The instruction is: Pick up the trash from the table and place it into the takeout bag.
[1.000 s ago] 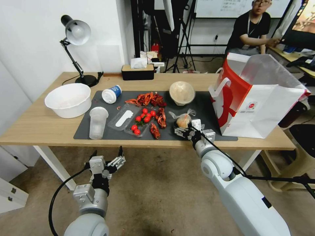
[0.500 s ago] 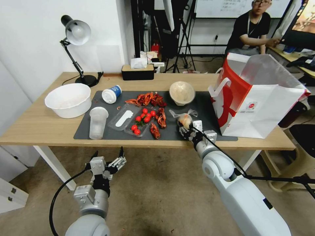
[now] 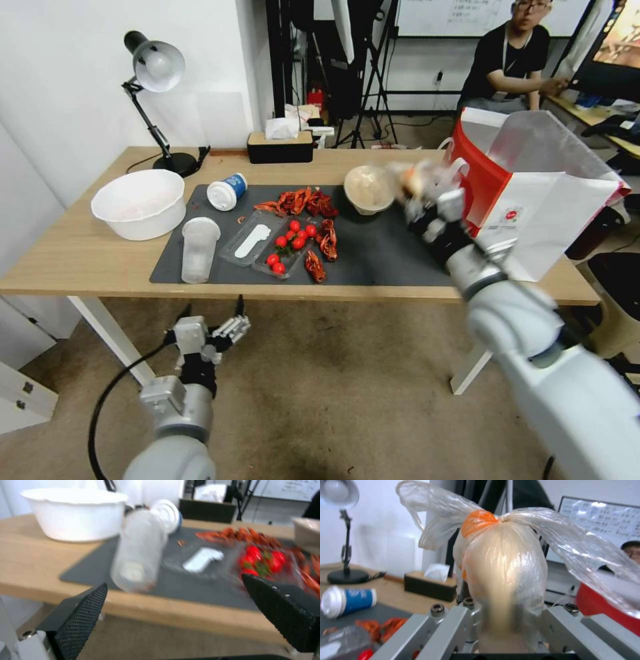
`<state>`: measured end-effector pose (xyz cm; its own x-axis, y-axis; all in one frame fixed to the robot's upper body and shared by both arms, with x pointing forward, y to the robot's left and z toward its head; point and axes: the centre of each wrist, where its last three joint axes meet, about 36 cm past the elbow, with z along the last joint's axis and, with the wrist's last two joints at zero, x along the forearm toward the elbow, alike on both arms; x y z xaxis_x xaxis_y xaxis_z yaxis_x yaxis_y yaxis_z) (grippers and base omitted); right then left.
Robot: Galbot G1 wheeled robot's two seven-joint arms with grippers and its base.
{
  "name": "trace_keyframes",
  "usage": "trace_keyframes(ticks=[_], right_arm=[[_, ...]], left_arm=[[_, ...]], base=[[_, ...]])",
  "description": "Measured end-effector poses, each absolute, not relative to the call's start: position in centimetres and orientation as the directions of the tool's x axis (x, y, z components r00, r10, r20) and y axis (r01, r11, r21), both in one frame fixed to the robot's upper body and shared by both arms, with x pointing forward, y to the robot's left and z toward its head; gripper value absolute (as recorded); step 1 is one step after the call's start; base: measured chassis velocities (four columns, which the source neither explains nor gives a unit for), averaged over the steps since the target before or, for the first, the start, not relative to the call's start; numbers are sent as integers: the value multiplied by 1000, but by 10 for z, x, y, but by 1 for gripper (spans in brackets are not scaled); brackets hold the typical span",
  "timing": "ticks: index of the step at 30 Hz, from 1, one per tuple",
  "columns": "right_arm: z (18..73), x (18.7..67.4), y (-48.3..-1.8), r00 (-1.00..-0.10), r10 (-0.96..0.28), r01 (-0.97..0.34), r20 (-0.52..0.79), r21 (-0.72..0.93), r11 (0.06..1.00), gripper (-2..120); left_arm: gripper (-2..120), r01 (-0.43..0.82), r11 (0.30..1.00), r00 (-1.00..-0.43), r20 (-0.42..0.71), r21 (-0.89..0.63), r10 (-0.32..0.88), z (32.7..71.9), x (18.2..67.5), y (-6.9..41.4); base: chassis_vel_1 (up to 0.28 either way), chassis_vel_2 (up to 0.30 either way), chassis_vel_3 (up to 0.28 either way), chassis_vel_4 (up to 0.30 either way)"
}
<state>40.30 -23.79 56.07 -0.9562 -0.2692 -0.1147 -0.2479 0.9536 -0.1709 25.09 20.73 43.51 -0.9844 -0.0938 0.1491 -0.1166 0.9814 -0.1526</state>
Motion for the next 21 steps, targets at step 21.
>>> trace_keyframes(ticks=[21], right_arm=[[671,450,-333,-985,148,139,94,-91,986,21]], left_arm=[[100,-136,979,-982,152,-150,-113,444,245,213]], base=[[0,0,0,0]])
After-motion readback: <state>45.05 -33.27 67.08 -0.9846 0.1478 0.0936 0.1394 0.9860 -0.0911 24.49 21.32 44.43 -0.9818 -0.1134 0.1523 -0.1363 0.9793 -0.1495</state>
